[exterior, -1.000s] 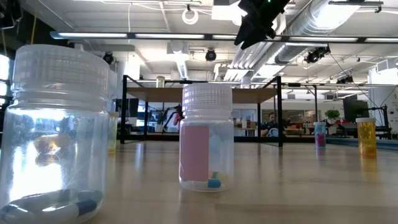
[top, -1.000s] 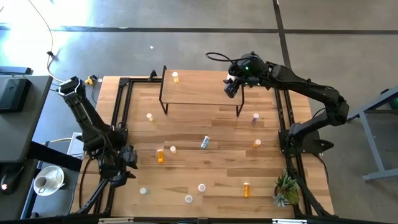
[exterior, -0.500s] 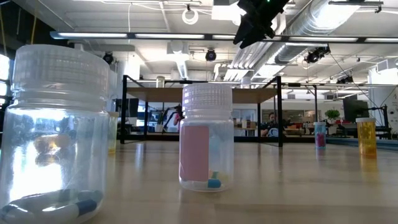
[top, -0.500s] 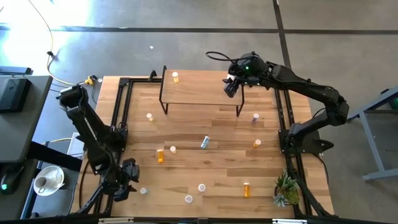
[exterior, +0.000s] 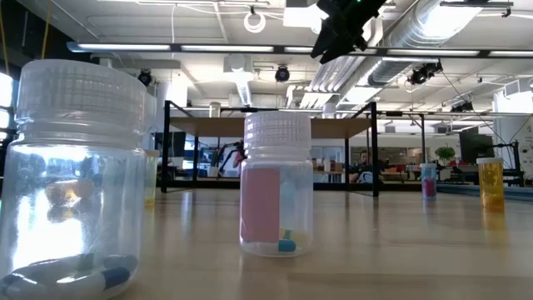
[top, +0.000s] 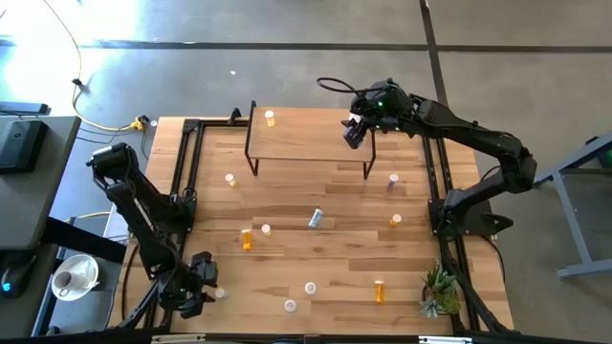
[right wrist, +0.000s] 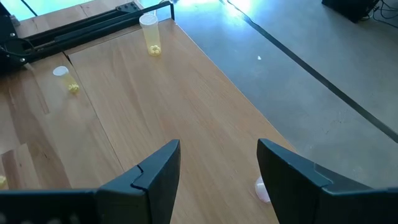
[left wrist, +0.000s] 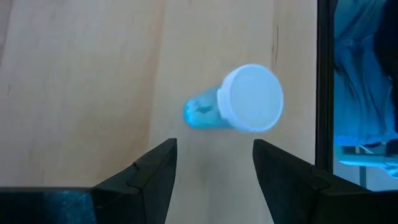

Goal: Pick and place medicine bottles onto shelf by color
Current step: Put the bottom blue pill bottle on the shelf

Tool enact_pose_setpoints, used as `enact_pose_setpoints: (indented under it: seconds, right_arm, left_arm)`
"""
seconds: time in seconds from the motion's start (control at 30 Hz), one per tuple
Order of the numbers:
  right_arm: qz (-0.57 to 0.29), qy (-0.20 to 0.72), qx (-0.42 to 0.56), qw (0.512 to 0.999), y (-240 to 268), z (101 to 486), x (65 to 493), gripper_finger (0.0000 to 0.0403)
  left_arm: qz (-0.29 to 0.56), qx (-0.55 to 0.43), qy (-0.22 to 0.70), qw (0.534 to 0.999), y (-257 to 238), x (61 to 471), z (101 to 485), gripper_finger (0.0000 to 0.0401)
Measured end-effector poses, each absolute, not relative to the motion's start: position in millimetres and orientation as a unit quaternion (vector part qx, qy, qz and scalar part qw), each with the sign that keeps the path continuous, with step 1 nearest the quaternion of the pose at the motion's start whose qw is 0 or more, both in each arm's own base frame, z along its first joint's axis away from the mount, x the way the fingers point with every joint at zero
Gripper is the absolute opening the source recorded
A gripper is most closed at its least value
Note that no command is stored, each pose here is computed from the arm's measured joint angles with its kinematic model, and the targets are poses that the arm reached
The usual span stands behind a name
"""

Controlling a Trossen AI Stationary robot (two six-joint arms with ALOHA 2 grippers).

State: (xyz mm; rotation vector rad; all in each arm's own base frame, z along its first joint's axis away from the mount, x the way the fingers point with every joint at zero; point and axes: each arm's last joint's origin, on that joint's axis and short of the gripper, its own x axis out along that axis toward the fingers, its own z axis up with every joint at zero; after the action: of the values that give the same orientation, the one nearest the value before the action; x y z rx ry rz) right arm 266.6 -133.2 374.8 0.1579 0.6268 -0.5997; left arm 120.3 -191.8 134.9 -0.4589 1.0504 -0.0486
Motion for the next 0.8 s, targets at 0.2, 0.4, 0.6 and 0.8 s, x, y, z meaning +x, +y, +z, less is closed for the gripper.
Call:
enact_pose_setpoints:
  seconds: [0.2,0.4,0.6,0.8]
  right_arm:
    - [-0.29,0.301,0.08,0.905,-133,375,267,0.0204]
    - [-0.29,0.301,0.08,0.905,-133,375,267,0.0204]
    - [-0.29,0.301,0.08,0.905,-133,375,267,0.0204]
    - [-0.291,0.3,0.079,0.905,-133,375,267,0.0204]
  left_arm:
    - [-0.022,-0.215,0.476,0.853,-198,125,127,0.02]
    - [-0.004,-0.203,0.462,0.863,-202,129,121,0.02]
    - [0.003,-0.189,0.454,0.871,-209,134,119,0.0198]
    - [0.009,-0.181,0.452,0.873,-210,135,116,0.0164]
